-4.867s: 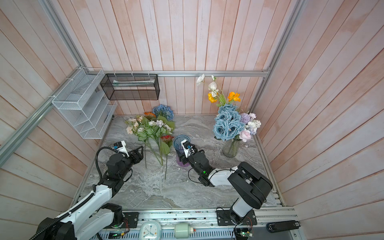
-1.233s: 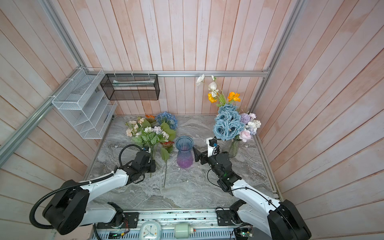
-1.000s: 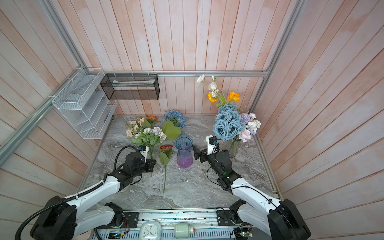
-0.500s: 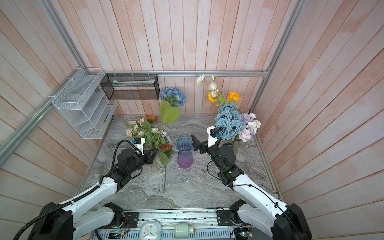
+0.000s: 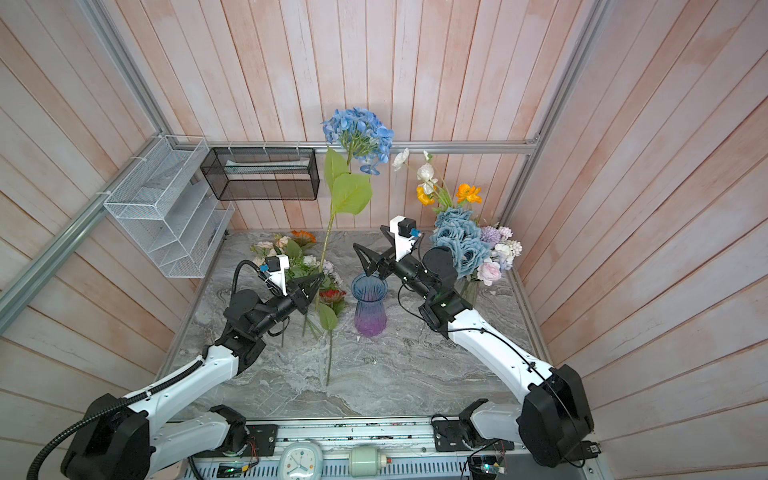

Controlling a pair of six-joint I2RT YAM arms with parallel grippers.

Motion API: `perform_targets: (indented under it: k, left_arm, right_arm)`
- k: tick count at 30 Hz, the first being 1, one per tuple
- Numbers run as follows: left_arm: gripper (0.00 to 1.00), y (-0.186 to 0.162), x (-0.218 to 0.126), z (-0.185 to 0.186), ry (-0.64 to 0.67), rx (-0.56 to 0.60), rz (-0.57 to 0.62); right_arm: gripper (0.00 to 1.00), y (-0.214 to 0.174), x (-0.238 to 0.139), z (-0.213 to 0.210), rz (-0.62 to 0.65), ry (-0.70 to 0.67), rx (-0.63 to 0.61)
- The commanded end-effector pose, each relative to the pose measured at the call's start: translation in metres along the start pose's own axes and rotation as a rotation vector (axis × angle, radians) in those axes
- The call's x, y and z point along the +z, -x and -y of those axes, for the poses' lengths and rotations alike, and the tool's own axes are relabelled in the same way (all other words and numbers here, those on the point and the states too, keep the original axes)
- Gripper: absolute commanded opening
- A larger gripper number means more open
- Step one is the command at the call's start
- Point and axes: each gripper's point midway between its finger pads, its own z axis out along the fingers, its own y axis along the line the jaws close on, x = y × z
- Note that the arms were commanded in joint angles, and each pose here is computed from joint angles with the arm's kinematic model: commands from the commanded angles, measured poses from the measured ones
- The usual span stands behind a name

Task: Arrange the flowers into the vase
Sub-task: 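Lift the blue hydrangea high with the left gripper while right rises toward it, then grasp the hydrangea stem with the right gripper just above the left gripper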

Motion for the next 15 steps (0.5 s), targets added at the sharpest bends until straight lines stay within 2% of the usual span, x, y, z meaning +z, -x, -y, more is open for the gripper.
perform_targets:
  k: [1,7,9,12,15]
  left_arm:
    - [0.00,0.024,0.005,0.031,-0.110,0.112,0.080]
    - [0.00,0.014,0.005,0.044,-0.165,0.122,0.057]
    - [0.00,0.008,0.006,0.046,-0.180,0.117,0.041]
    - [0.00,0.004,0.003,0.045,-0.175,0.113,0.041]
    - [0.00,0.002,0.003,0.042,-0.161,0.114,0.037]
  right_arm:
    - [0.95,0.009,0.013,-0.023,0.002,0.157,0.053]
    - [0.93,0.007,0.031,-0.031,0.005,0.255,0.100]
    - [0.89,0.006,0.035,-0.033,0.004,0.279,0.116]
    - [0.81,0.003,0.038,-0.035,0.001,0.306,0.144]
    - [0.65,0.003,0.039,-0.038,0.007,0.330,0.157]
